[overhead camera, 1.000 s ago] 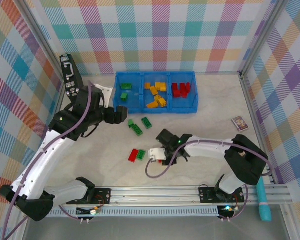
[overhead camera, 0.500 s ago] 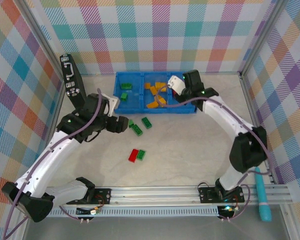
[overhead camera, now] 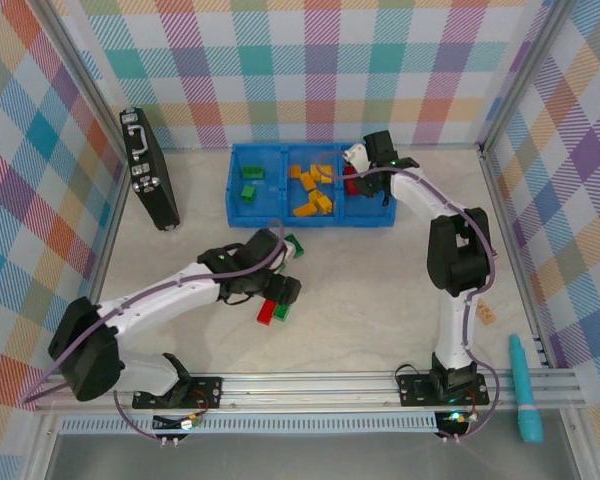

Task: Sort the legos into containers by color
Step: Place the lego in the container, then pick up the lego from the center of the table.

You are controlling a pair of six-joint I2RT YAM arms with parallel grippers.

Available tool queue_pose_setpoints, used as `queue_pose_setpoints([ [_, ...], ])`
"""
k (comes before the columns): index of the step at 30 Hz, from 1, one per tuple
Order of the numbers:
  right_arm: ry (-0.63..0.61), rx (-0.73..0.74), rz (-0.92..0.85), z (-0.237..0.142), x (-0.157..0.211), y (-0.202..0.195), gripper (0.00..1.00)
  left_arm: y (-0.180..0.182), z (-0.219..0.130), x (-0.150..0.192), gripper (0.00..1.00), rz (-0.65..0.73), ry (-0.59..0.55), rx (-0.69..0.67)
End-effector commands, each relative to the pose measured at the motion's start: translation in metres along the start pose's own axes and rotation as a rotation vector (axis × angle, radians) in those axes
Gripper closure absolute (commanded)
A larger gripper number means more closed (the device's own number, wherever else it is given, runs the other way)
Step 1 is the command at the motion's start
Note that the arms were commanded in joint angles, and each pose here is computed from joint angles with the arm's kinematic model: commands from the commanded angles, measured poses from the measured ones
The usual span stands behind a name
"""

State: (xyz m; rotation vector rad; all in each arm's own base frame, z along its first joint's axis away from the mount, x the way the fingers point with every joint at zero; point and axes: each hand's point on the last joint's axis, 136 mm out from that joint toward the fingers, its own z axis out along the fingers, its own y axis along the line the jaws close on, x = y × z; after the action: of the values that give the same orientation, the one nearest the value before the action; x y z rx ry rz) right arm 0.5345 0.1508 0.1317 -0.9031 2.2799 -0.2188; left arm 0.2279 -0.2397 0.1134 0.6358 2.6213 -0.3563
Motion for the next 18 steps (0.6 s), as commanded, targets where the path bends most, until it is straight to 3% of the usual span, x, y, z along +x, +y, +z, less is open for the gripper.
queue_pose_setpoints([
  [1,-0.035,-0.015,0.033,-0.002,-0.015,-0.004,0.62,-0.001,0.014,0.0,0.24,-0.057,-0.019,-0.044],
  [5,-0.038,-0.011,0.039,0.004,-0.016,-0.01,0.51,0.002,0.029,0.001,0.24,-0.076,-0.032,-0.112],
  [9,-0.055,-0.015,0.042,0.002,-0.022,-0.012,0.41,0.01,0.034,-0.025,0.23,-0.161,-0.1,-0.204],
  [13,-0.085,-0.005,0.041,-0.007,-0.031,-0.018,0.4,0.006,0.042,-0.057,0.22,-0.304,-0.174,-0.218],
  [18,-0.113,0.005,0.046,-0.018,-0.037,-0.021,0.39,0.011,0.056,-0.095,0.22,-0.386,-0.239,-0.301],
])
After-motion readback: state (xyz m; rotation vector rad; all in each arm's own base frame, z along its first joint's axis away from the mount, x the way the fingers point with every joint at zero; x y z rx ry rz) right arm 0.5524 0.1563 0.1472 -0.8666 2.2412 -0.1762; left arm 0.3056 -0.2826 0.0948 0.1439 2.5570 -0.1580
